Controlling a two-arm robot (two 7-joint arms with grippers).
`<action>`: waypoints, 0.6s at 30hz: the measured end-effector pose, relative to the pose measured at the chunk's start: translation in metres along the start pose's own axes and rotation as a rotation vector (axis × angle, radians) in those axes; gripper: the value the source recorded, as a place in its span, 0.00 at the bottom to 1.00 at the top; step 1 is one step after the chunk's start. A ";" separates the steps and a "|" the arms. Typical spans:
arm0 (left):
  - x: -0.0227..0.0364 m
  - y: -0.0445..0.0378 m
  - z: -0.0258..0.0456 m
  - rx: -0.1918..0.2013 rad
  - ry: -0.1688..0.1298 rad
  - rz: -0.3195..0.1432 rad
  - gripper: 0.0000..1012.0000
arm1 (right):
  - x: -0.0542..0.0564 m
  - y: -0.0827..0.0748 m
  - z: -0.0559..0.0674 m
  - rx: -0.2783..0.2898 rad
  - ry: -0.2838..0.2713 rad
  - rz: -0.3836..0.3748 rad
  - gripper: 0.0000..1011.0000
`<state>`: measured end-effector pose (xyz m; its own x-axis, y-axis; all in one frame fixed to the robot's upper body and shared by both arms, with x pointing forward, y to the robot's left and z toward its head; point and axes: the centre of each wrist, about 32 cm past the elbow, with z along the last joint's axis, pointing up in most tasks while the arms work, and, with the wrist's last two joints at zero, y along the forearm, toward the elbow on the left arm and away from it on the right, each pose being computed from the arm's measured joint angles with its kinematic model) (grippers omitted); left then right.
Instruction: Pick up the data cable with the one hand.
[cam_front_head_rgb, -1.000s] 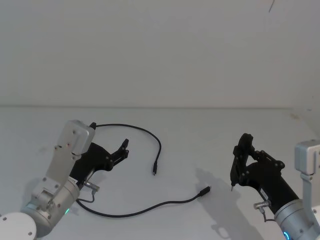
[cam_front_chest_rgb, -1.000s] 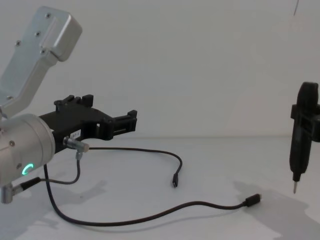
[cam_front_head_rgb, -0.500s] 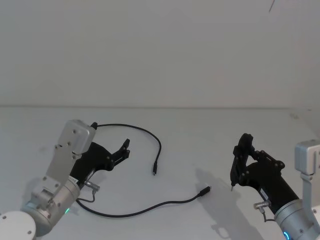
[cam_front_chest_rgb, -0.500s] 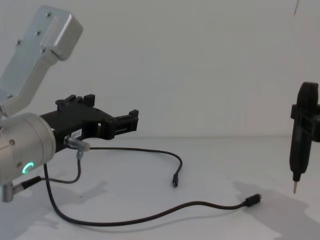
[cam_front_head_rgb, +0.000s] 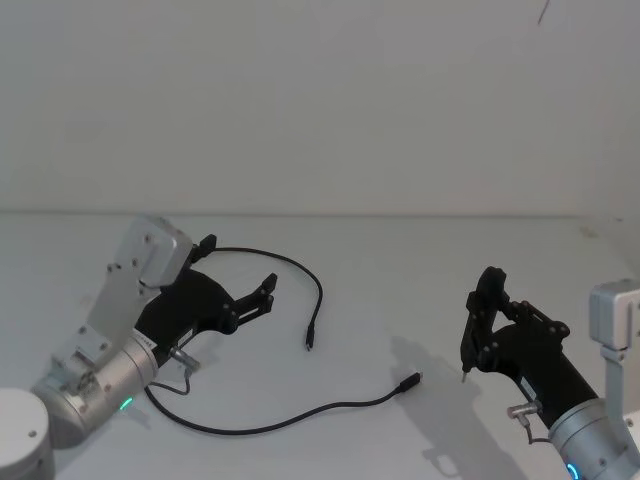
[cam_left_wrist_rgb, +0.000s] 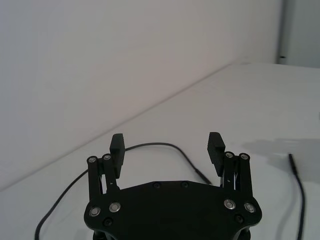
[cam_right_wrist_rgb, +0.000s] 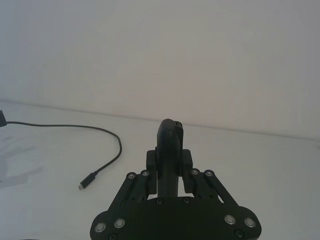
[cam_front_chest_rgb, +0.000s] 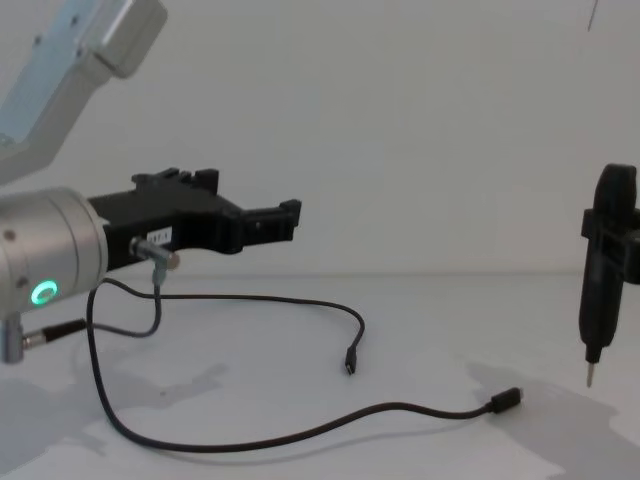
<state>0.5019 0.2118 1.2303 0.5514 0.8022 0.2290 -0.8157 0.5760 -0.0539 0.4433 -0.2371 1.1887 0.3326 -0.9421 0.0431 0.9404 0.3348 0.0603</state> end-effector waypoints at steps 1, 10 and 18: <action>0.0014 -0.0001 0.0014 0.001 0.001 -0.010 0.99 | 0.000 0.000 0.000 0.000 0.000 0.000 0.28; 0.0231 -0.0010 0.0237 0.031 0.024 -0.149 0.99 | 0.000 0.000 0.000 0.000 0.000 0.000 0.28; 0.0430 -0.0022 0.0453 0.097 0.047 -0.279 0.99 | 0.000 0.000 0.000 0.000 0.000 0.000 0.28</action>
<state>0.5194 0.2379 1.2843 0.7621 0.6230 0.1764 -0.6434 0.7593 0.0980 0.4433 -0.2371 1.1887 0.3326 -0.9421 0.0432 0.9404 0.3348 0.0603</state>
